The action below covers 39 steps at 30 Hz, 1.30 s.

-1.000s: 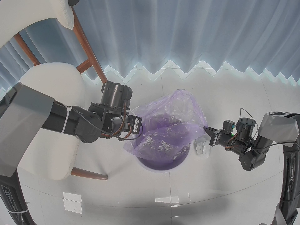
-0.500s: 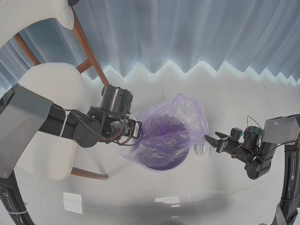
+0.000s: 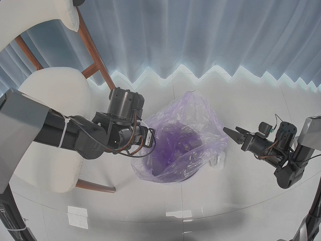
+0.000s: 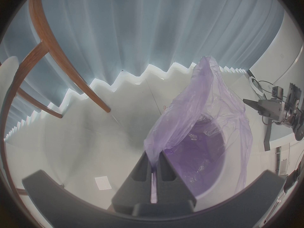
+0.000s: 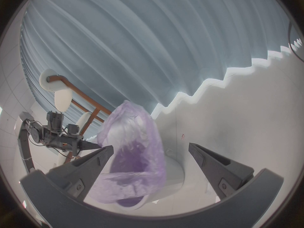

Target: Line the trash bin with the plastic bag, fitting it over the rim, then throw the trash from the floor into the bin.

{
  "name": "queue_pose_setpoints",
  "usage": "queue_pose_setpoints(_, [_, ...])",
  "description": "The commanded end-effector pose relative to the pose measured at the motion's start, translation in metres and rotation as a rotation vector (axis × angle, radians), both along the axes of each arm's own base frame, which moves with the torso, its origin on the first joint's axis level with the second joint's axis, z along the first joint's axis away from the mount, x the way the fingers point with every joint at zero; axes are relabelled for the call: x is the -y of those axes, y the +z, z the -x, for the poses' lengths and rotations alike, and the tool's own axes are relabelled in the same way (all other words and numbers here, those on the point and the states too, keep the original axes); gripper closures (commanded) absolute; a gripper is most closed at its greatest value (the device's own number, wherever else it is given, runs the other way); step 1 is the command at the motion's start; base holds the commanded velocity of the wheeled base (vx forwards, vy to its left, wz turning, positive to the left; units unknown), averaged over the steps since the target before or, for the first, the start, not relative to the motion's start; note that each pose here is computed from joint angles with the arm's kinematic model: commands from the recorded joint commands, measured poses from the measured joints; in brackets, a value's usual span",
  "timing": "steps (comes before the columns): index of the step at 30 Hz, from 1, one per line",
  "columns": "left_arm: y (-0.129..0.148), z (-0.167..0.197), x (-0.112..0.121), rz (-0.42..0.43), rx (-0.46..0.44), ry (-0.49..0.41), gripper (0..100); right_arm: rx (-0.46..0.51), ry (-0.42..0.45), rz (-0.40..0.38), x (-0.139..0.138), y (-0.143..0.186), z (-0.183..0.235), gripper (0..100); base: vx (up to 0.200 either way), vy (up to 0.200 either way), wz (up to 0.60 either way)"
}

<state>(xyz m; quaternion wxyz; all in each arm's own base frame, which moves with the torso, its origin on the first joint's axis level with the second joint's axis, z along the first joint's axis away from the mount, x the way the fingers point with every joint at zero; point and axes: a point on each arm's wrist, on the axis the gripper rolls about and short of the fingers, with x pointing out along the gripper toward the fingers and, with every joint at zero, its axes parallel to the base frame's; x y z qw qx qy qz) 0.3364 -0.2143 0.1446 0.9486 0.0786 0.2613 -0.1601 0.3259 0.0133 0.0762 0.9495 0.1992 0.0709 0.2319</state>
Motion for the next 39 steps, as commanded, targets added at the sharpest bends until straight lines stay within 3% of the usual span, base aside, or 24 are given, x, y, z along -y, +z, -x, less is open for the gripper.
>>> queue_pose_setpoints(1, [0.0, 0.003, 0.0, -0.008, 0.001, 0.007, 100, -0.058, 0.063, -0.041, -0.019, 0.021, 0.041, 0, 0.0, 0.0, 0.0])
queue_pose_setpoints(7, [0.0, 0.005, 0.003, -0.006, 0.002, 0.0, 100, -0.297, -0.004, -0.097, -0.043, -0.006, 0.079, 0, 0.0, 0.0, 0.0])
queue_pose_setpoints(11, [0.0, 0.008, 0.006, -0.005, 0.001, -0.009, 100, -0.355, -0.021, -0.132, -0.062, -0.012, 0.084, 0, 0.0, 0.0, 0.0])
queue_pose_setpoints(20, [-0.008, 0.018, 0.014, -0.023, -0.024, -0.042, 100, -0.393, -0.073, -0.141, -0.087, -0.032, 0.064, 0, 0.0, 0.0, 0.0])
queue_pose_setpoints(23, [-0.009, 0.02, 0.018, -0.024, -0.026, -0.052, 100, -0.37, -0.11, -0.144, -0.093, -0.038, 0.047, 0, 0.0, 0.0, 0.0])
queue_pose_setpoints(30, [-0.012, 0.023, 0.016, -0.028, -0.031, -0.052, 100, -0.303, -0.092, -0.166, -0.106, -0.03, 0.029, 0, 0.0, 0.0, 0.0])
queue_pose_setpoints(31, [-0.013, 0.023, 0.015, -0.03, -0.034, -0.051, 100, -0.277, -0.092, -0.174, -0.109, -0.026, 0.024, 100, 0.0, 0.0, 0.0])
queue_pose_setpoints(39, [-0.014, 0.026, 0.012, -0.036, -0.042, -0.049, 100, -0.249, -0.076, -0.168, -0.113, -0.016, 0.031, 100, 0.0, 0.0, 0.0])
